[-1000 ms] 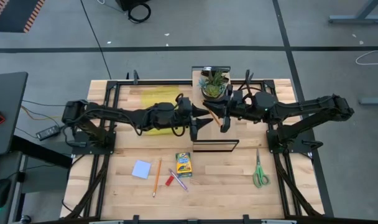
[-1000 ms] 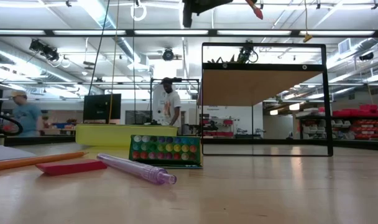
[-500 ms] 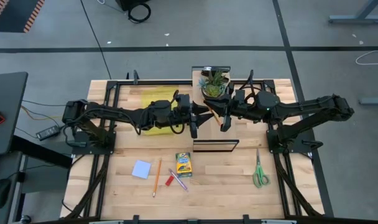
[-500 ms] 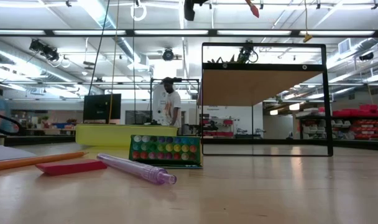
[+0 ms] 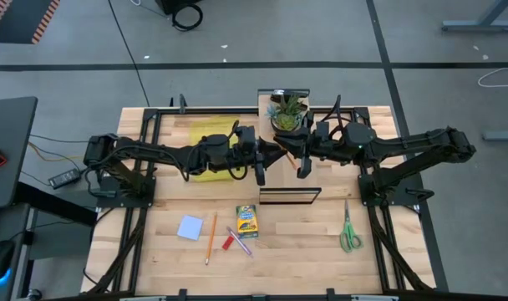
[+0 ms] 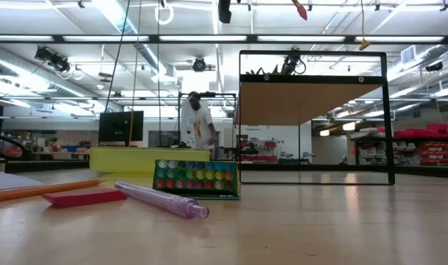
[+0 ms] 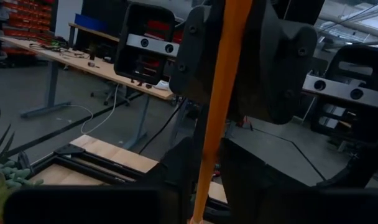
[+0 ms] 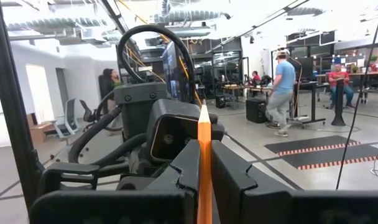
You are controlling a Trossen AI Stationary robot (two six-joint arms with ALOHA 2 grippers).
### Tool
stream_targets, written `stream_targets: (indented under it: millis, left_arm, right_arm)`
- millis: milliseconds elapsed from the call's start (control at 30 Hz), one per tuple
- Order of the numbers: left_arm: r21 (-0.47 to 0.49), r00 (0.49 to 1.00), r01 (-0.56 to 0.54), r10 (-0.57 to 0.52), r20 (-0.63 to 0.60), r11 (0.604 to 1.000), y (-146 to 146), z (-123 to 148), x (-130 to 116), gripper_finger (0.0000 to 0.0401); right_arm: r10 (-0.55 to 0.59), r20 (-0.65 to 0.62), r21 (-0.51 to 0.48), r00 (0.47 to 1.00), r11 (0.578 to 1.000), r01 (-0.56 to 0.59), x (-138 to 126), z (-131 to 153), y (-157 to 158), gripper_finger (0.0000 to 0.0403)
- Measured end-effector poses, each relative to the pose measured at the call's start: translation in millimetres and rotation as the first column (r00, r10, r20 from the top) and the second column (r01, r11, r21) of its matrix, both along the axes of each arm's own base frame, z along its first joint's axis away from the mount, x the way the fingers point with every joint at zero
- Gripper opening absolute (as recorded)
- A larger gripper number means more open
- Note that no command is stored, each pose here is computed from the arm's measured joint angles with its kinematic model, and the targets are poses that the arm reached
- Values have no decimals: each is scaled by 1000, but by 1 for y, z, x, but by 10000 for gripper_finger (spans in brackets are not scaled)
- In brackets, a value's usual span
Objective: Pack school essentials
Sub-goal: Put the orange pencil into the yellow supply box
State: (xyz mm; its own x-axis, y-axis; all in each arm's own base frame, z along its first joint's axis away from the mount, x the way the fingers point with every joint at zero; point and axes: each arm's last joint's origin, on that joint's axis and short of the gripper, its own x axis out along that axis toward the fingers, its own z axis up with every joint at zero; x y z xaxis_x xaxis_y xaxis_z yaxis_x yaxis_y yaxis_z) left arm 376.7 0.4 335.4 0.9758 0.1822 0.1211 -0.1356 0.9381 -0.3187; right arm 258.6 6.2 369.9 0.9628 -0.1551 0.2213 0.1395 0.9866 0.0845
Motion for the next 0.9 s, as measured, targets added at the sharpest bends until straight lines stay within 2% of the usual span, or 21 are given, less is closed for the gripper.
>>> stream_targets:
  millis: [300,433,733,900]
  left_arm:
    - [0,1000,1,-1,0,1000,0,0,0,30]
    - [-2,1000,1,-1,1,1000,0,0,0,25]
    - [0,1000,1,-1,-1,1000,0,0,0,30]
    - [5,1000,12,-12,5,1000,7,5,-4,25]
  right_arm:
    - [-2,-1,-8,1000,1000,2,0,0,0,35]
    - [2,2,8,1000,1000,-2,0,0,0,43]
    - [4,1,8,1000,1000,-4,0,0,1,129]
    - [-15,-4,-27,1000,1000,15,-9,5,0,157]
